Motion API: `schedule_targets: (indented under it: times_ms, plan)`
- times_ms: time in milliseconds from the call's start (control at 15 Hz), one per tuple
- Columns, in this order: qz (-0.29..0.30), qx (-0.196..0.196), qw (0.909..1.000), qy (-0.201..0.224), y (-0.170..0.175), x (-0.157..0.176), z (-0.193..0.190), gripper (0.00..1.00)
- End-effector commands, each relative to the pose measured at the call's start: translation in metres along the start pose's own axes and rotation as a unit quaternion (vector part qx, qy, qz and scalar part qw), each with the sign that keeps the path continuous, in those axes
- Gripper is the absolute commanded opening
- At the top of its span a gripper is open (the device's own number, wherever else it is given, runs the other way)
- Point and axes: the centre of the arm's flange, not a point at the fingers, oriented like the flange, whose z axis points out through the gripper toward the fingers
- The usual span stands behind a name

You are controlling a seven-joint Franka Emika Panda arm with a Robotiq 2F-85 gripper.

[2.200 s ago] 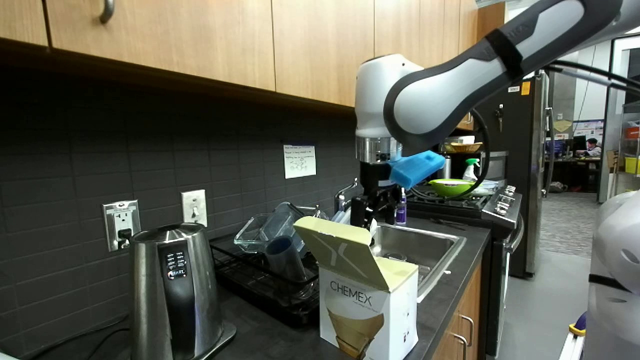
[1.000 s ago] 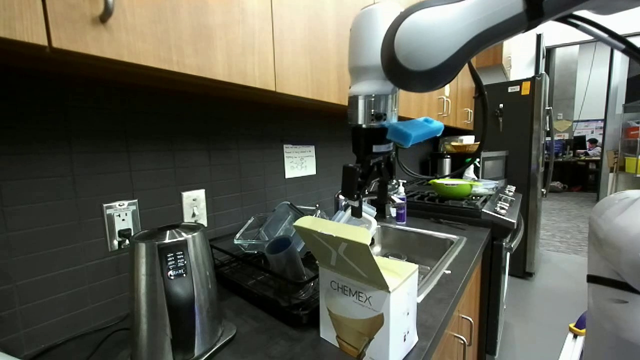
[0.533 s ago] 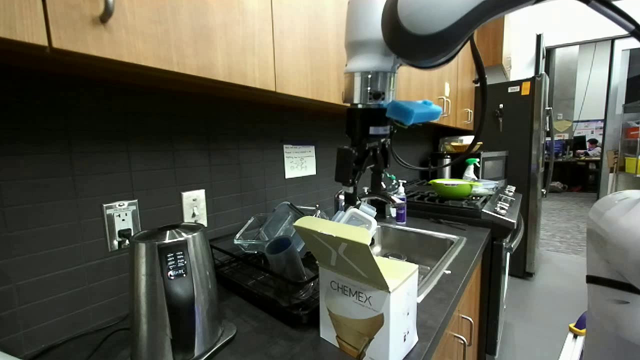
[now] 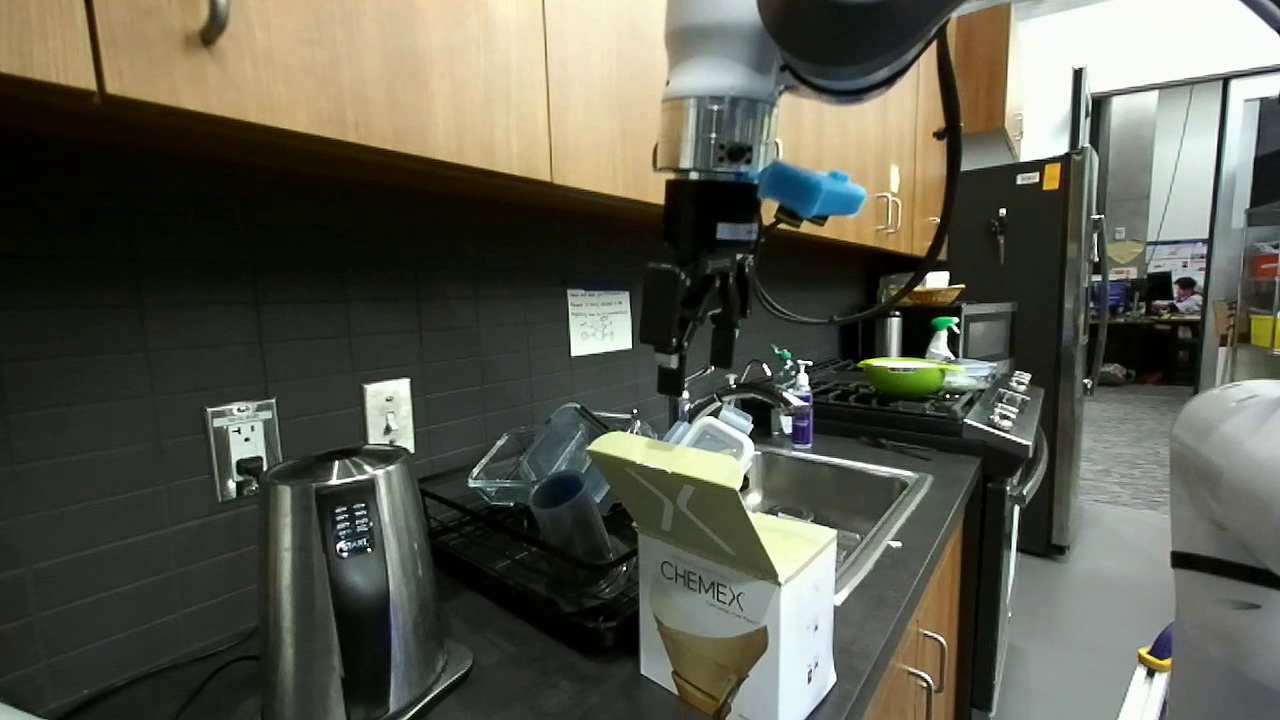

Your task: Close the white box

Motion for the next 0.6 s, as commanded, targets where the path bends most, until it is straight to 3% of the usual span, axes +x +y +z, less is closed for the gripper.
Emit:
schedule_targets:
  times_ms: [0,533]
  plan:
    - [-0.036,0.009,0.9993,-0.009,-0.024,0.012,-0.004,1.0]
    - [-0.105,0.015,0.9943,-0.015,-0.08,0.015,-0.006,1.0]
